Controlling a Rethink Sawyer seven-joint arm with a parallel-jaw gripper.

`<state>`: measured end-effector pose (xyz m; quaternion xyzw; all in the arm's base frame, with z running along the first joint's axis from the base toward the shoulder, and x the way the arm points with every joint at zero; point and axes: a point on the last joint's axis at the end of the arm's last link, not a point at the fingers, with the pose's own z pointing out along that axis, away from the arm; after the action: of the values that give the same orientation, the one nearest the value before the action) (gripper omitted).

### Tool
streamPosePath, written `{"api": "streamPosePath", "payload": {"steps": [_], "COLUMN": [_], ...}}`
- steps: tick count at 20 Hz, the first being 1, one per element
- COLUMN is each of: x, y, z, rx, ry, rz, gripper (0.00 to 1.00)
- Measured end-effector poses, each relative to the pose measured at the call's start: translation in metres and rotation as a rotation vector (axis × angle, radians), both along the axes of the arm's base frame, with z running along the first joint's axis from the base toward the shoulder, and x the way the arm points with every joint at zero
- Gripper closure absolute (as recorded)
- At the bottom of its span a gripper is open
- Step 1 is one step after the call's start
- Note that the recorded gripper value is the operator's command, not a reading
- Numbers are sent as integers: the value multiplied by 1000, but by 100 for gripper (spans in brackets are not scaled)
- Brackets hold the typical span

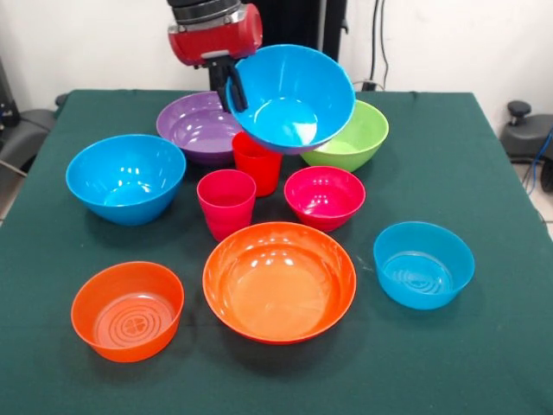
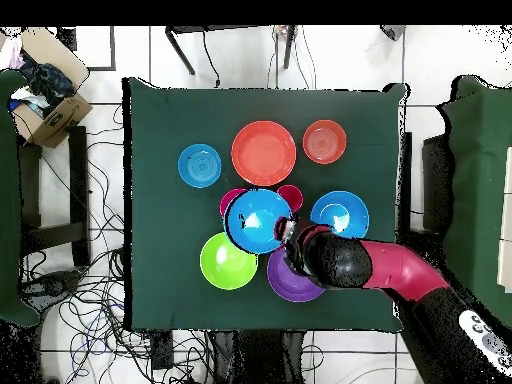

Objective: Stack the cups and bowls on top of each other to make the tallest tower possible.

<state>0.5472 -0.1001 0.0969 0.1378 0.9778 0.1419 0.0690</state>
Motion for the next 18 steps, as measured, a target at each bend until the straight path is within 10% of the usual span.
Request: {"api": "streamPosePath", "payload": {"steps": [18], "x": [-3], "y": [47], "z": [2], "rx": [0], "ry": [12], "rz": [88], "gripper": [100]}}
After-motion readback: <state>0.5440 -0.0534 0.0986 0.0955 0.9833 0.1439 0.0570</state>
